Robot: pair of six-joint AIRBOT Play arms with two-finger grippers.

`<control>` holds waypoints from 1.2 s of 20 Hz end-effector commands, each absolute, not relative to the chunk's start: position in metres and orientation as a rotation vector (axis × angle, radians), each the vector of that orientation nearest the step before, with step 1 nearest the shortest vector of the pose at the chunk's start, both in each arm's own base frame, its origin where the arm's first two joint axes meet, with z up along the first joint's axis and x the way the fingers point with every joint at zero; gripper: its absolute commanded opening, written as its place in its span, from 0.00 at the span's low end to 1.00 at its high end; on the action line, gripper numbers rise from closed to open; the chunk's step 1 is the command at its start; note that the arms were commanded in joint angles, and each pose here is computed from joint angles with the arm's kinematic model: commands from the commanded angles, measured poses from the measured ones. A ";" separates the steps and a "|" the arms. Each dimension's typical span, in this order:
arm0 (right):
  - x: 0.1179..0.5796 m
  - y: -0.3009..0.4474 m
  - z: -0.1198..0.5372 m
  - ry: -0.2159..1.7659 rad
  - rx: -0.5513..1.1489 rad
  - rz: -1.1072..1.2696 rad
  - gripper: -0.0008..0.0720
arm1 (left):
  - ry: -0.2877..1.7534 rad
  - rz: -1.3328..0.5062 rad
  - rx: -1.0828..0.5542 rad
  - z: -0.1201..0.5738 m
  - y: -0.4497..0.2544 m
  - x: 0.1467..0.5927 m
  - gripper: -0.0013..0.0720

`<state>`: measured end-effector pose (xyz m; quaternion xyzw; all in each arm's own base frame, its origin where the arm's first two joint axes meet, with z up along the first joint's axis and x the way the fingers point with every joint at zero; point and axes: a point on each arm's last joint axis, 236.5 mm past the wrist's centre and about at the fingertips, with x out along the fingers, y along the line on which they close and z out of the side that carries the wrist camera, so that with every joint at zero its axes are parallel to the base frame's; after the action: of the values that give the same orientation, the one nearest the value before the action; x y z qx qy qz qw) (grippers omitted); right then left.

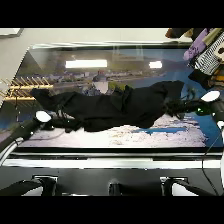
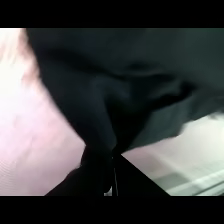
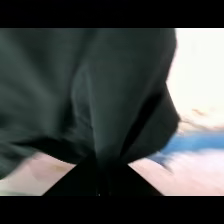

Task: Fold the clothes and pants, and hang the long-sleeved shirts on hangers.

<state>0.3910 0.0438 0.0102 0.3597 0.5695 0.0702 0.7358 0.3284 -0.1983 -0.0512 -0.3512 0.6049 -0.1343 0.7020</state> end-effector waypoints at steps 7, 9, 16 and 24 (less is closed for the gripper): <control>0.458 0.026 0.378 0.268 0.712 0.306 0.05 | 0.561 -0.335 -0.349 0.310 -0.113 0.455 0.04; 0.422 0.029 0.463 0.071 0.626 0.338 0.05 | 0.361 -0.350 -0.301 0.400 -0.107 0.433 0.05; 0.226 0.055 0.576 -0.241 0.295 0.283 0.05 | 0.071 -0.264 -0.287 0.511 -0.067 0.286 0.05; 0.171 0.038 0.589 -0.327 0.313 0.164 0.06 | -0.005 -0.268 -0.272 0.527 -0.061 0.214 0.05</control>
<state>0.1685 0.0456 0.5904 0.1321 -0.1649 0.0940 0.9729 0.2256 -0.0662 0.5282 -0.1375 -0.0017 -0.1432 0.9801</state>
